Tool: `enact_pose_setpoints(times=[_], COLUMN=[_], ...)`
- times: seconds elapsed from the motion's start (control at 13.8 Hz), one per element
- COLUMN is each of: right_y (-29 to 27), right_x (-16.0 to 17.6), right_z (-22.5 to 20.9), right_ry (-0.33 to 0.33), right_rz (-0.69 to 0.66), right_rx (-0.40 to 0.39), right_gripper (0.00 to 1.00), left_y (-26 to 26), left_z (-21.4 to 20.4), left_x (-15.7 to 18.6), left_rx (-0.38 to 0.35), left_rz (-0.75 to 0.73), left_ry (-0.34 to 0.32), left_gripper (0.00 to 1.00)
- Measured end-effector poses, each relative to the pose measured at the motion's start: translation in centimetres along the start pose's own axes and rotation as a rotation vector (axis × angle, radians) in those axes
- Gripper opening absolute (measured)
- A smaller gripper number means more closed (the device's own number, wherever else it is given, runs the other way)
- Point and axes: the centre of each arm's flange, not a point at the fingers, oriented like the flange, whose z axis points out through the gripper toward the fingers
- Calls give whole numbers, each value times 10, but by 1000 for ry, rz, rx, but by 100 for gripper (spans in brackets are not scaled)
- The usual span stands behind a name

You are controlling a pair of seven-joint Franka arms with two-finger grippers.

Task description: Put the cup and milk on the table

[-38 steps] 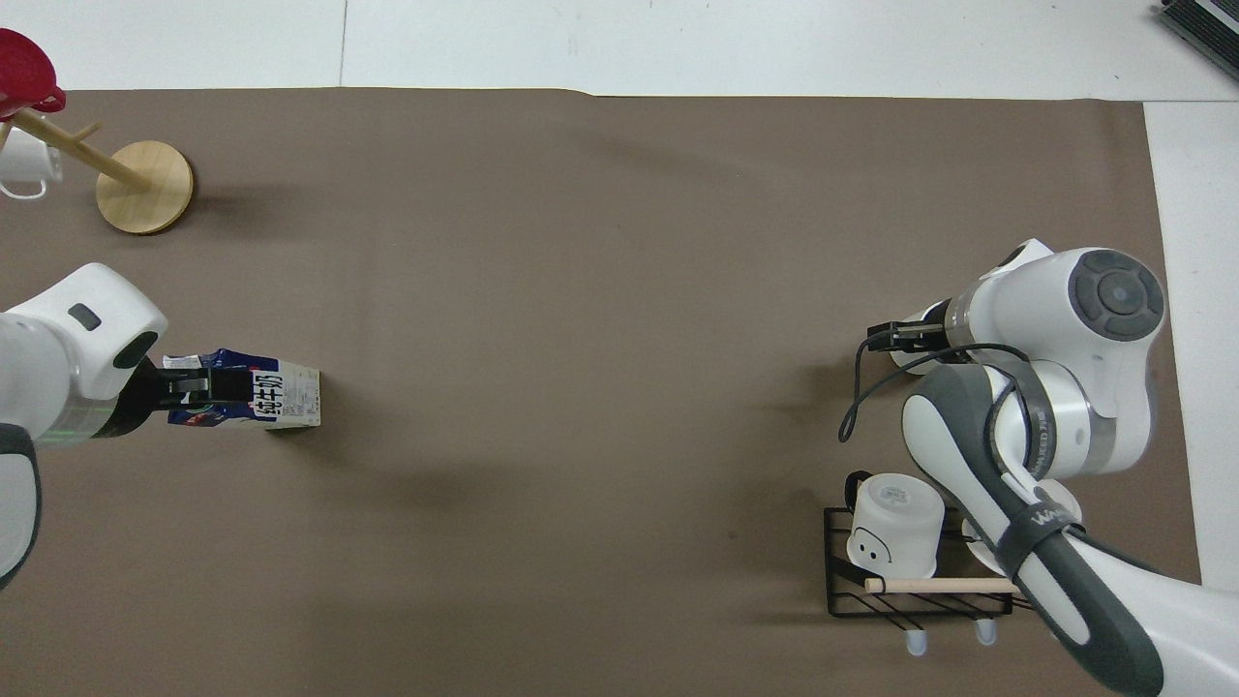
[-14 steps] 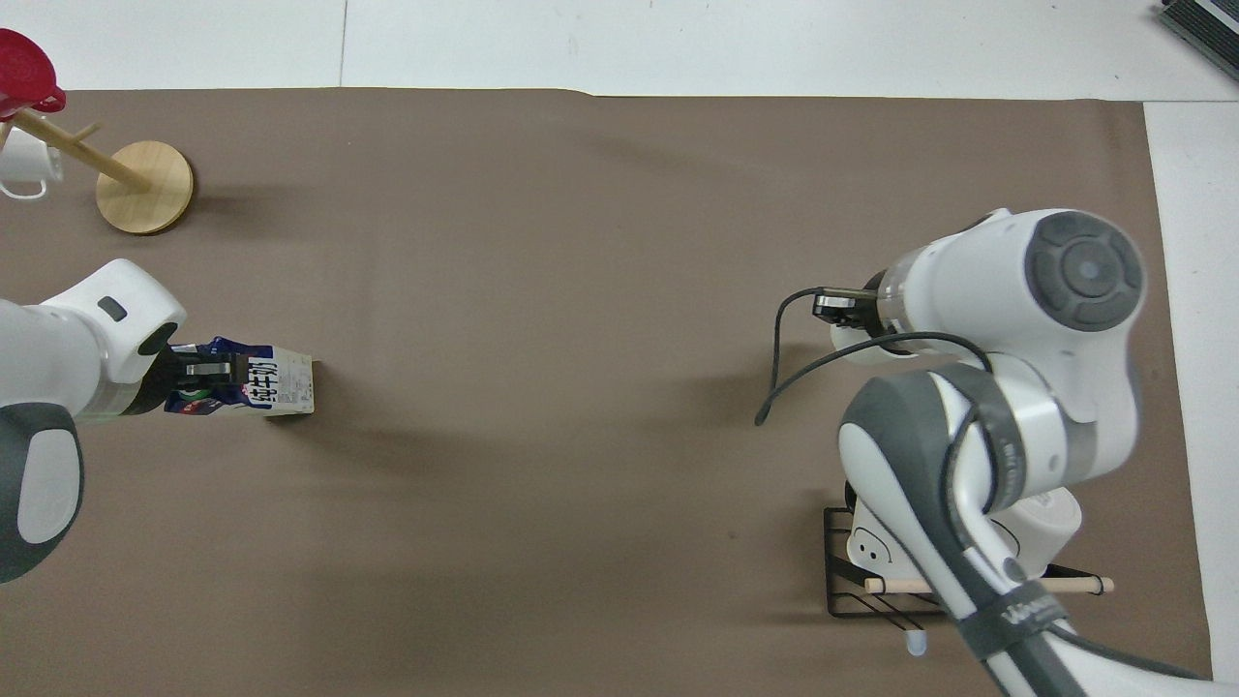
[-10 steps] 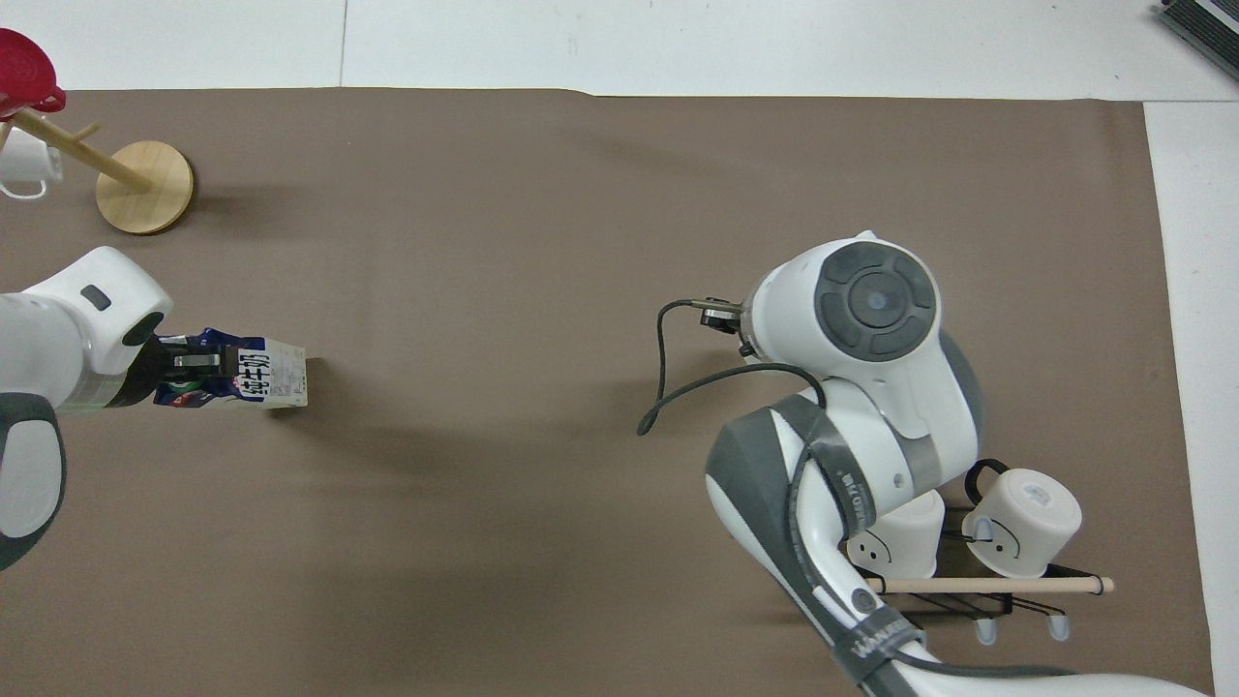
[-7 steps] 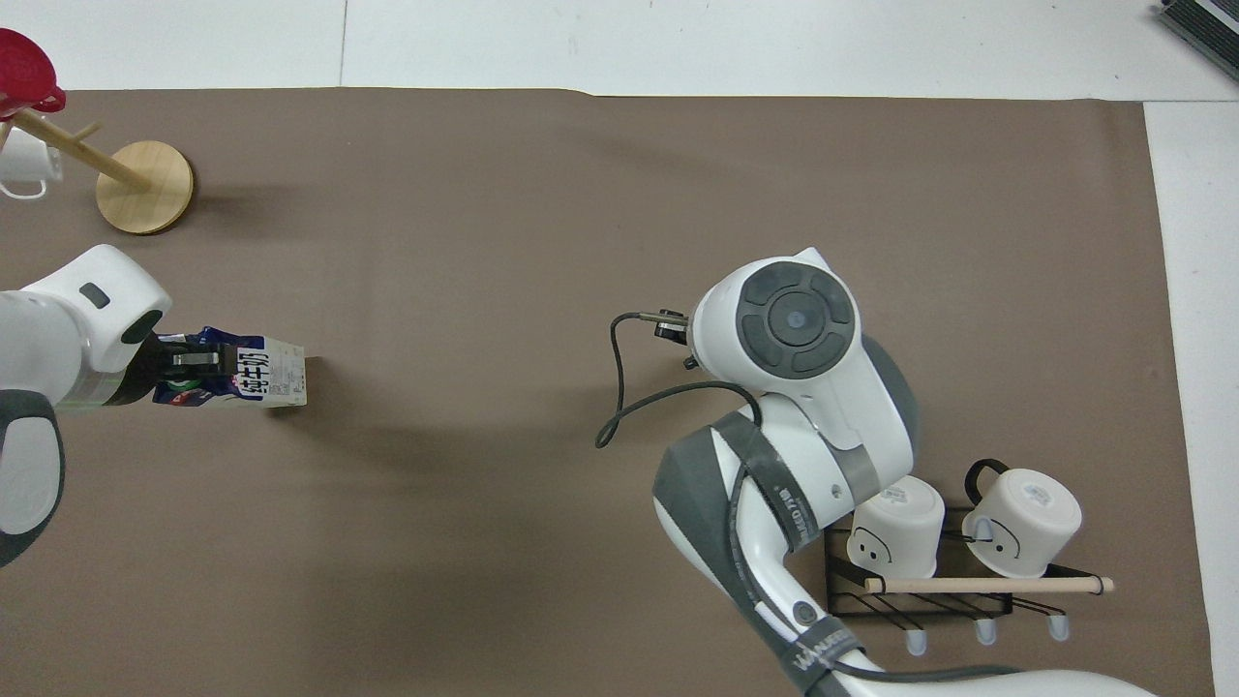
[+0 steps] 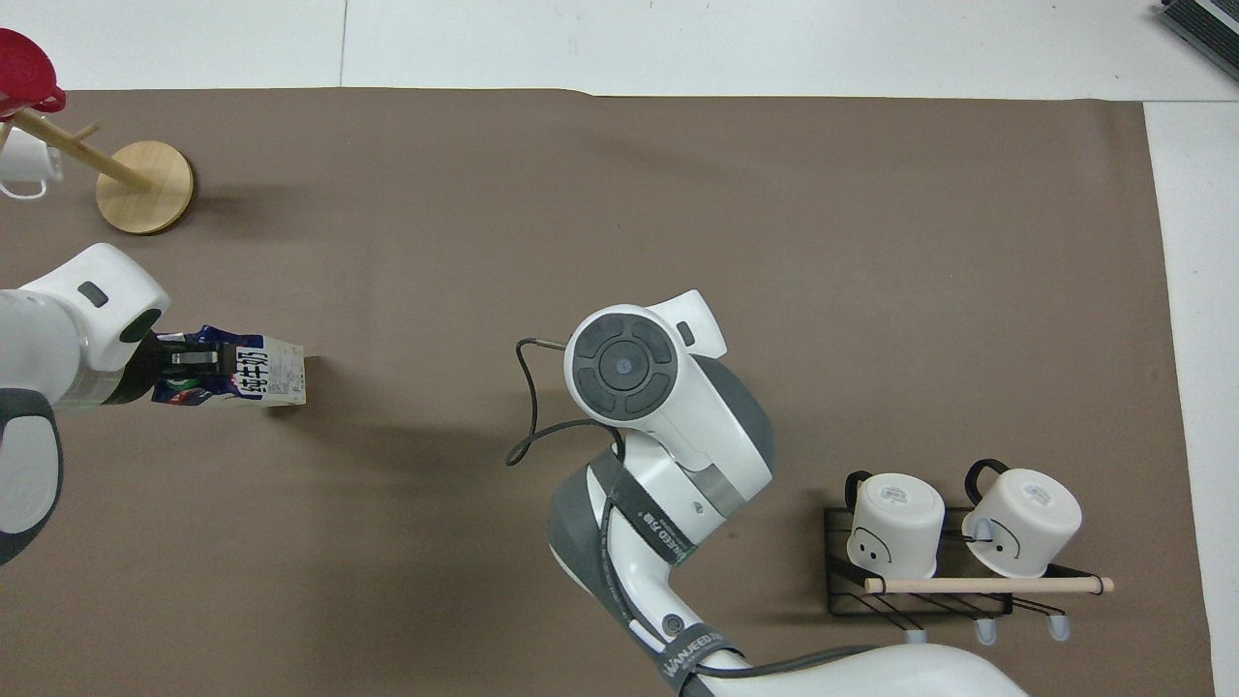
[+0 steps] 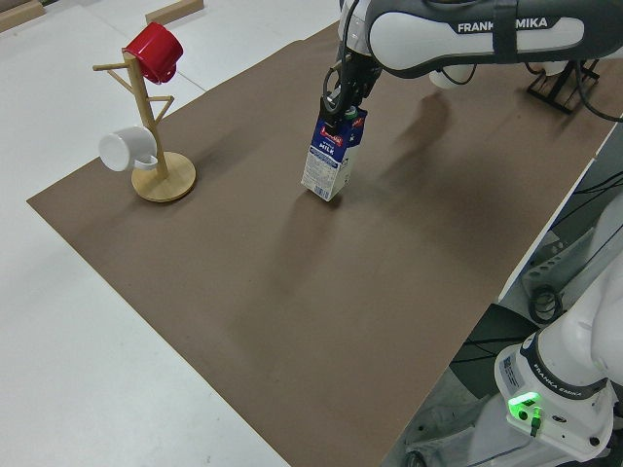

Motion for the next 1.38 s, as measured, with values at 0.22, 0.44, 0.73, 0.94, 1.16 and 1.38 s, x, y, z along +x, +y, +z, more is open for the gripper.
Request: enact_pose_setpoints(times=[0.22, 0.44, 0.73, 0.94, 1.16, 1.38], right_y=[-9, -19, -24, -23, -20, -20], right_x=[-6, -19, -22, -23, -25, -24], right_z=[10, 19, 25, 31, 38, 38], right_ry=[2, 2, 18, 18, 13, 14], right_rz=[1, 3, -8, -8, -9, -7], right_rx=[4, 7, 22, 22, 15, 16], right_gripper=[5, 5, 5, 5, 5, 16], left_y=[0, -1, -1, -1, -1, -1], left_z=[0, 0, 0, 0, 0, 0], left_x=[0, 0, 0, 0, 0, 0], left_rx=[0, 0, 0, 0, 0, 0], left_rz=[0, -1, -2, -2, -2, -2], left_ry=[0, 0, -1, -2, -2, -2], left_gripper=[52, 52, 52, 52, 52, 52])
